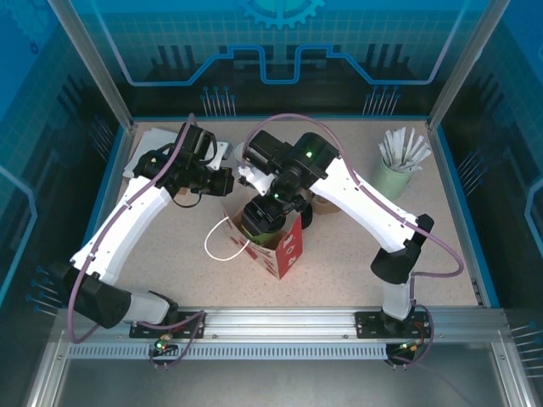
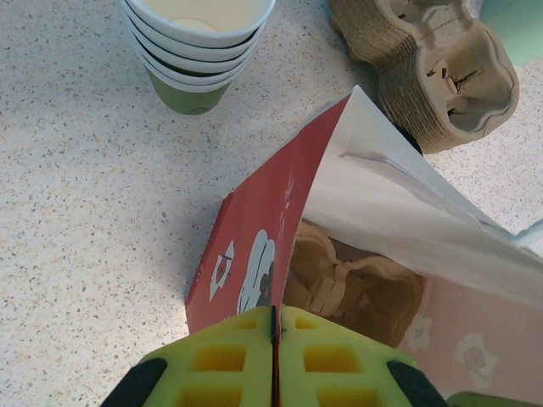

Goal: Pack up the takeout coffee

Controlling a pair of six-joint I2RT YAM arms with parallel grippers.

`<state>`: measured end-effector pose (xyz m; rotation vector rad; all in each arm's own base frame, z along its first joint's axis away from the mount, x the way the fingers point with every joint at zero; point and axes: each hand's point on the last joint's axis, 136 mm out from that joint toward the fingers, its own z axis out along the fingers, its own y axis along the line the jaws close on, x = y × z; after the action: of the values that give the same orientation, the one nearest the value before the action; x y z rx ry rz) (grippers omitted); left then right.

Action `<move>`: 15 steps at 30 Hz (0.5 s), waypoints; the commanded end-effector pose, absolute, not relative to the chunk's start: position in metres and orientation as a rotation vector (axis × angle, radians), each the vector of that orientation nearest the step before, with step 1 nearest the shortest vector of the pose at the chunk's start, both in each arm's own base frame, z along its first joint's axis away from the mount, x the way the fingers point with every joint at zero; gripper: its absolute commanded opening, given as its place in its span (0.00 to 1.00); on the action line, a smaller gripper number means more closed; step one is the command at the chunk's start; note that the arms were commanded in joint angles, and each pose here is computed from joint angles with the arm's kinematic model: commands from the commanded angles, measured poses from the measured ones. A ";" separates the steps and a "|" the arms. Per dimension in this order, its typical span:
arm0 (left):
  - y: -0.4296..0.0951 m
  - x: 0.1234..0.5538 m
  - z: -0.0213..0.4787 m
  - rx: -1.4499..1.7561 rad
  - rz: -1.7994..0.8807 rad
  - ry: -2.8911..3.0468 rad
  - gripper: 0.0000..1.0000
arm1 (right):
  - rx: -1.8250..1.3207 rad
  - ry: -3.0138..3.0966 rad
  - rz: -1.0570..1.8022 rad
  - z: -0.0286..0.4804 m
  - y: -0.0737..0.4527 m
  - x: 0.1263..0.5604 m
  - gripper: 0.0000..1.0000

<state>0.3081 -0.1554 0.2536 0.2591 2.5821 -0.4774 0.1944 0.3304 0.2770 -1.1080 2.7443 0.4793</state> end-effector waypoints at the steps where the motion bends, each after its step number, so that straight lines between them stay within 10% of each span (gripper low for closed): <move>1: -0.161 0.307 0.252 0.319 -0.501 2.566 0.08 | -1.115 2.779 0.328 0.266 0.314 0.201 0.76; 15: -0.164 0.309 0.246 0.349 -0.497 2.572 0.08 | -1.190 2.802 0.182 0.248 0.306 0.206 0.76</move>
<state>0.3106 -0.1566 0.2534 0.2871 2.5656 -0.4733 0.2055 0.3131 0.2582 -1.1374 2.7757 0.2630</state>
